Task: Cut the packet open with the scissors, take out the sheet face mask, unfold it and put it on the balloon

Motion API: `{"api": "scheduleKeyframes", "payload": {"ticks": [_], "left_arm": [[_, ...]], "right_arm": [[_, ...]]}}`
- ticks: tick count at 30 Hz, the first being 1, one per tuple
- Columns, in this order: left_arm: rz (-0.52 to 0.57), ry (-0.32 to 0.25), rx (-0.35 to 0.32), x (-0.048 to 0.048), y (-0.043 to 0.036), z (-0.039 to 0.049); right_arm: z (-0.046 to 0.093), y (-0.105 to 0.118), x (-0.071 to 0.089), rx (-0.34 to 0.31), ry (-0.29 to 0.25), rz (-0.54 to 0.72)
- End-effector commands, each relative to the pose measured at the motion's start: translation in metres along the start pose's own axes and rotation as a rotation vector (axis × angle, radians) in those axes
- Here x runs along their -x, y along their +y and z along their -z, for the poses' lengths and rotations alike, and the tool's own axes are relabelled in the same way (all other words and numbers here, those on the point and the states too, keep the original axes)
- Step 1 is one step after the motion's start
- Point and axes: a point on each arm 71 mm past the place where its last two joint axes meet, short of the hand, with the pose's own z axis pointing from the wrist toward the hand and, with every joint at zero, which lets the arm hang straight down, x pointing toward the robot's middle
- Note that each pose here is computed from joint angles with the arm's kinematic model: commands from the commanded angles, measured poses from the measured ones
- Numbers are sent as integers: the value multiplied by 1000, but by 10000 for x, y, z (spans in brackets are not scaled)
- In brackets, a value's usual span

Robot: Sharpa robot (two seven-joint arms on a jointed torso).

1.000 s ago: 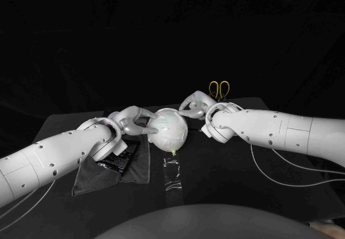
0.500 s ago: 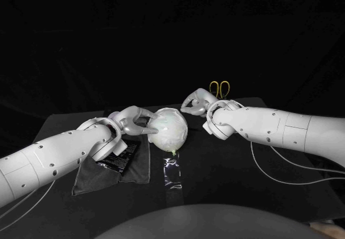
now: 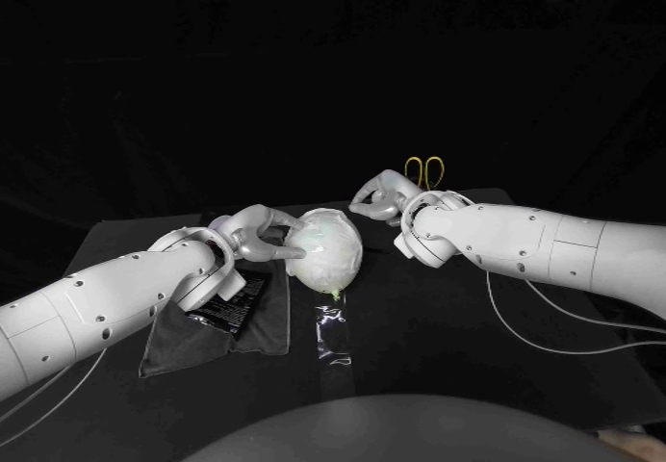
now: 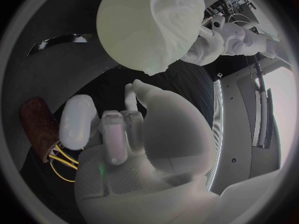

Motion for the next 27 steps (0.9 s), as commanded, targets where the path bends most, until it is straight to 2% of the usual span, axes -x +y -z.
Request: {"api": "scheduleKeyframes", "payload": {"ticks": [1, 7, 14, 27], "left_arm": [[6, 23, -1, -38, -9, -2], [6, 23, -1, -39, -9, -2], [6, 24, -2, -41, -14, -2], [6, 22, -1, -36, -8, 3]], "right_arm": [[42, 29, -61, 15, 84, -38], [86, 26, -87, 2, 125, -61], [75, 32, -133, -14, 158, -64], [54, 92, -206, -3, 169, -55]]}}
